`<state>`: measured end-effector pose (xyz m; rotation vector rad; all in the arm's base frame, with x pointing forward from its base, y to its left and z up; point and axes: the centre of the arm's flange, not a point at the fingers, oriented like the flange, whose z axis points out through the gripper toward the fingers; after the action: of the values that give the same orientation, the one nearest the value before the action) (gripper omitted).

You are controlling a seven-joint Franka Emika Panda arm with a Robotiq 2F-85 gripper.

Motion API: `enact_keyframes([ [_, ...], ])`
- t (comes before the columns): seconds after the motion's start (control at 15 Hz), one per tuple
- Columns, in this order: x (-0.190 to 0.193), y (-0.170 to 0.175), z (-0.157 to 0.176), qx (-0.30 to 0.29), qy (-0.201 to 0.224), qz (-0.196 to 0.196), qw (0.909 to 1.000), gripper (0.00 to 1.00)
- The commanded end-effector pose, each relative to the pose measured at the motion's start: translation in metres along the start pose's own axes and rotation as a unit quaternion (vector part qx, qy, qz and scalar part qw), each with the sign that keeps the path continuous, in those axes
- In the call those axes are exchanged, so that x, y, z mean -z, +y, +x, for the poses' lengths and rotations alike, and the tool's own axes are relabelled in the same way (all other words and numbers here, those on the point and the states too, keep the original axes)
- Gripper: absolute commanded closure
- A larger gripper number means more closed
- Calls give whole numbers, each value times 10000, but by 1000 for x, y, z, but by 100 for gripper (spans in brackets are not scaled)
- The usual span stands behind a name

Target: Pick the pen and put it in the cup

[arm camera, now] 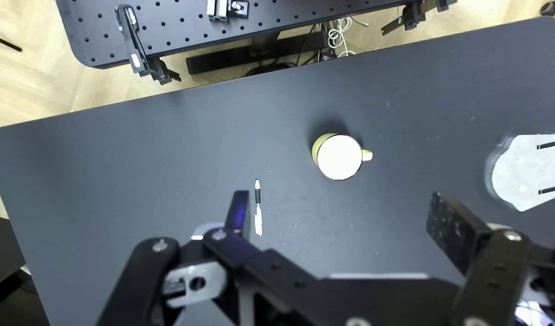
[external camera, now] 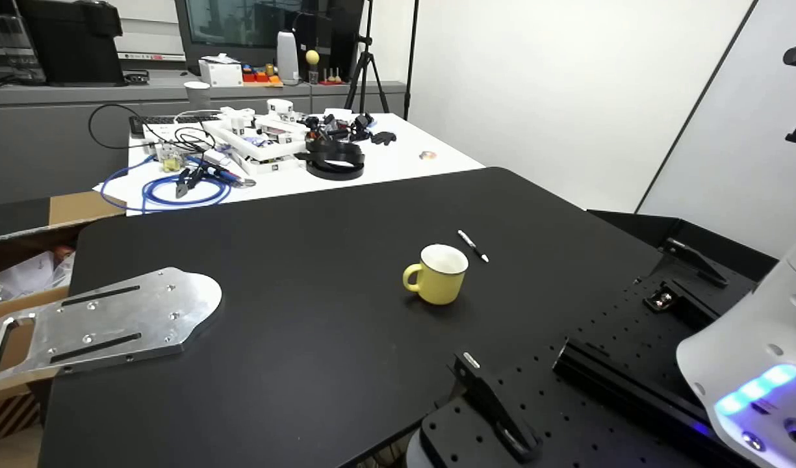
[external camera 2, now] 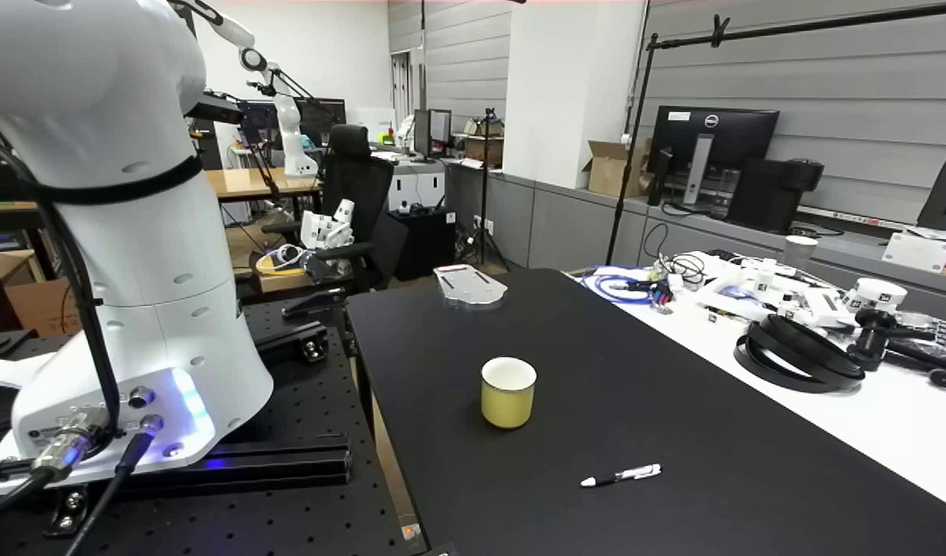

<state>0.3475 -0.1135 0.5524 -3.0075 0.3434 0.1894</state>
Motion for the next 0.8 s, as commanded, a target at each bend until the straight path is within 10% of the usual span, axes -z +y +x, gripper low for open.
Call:
enact_keyframes([
  [0.0,0,0,0,0,0,0,10000,0],
  [0.73,41,17,39,440,1559,-928,9824,0],
])
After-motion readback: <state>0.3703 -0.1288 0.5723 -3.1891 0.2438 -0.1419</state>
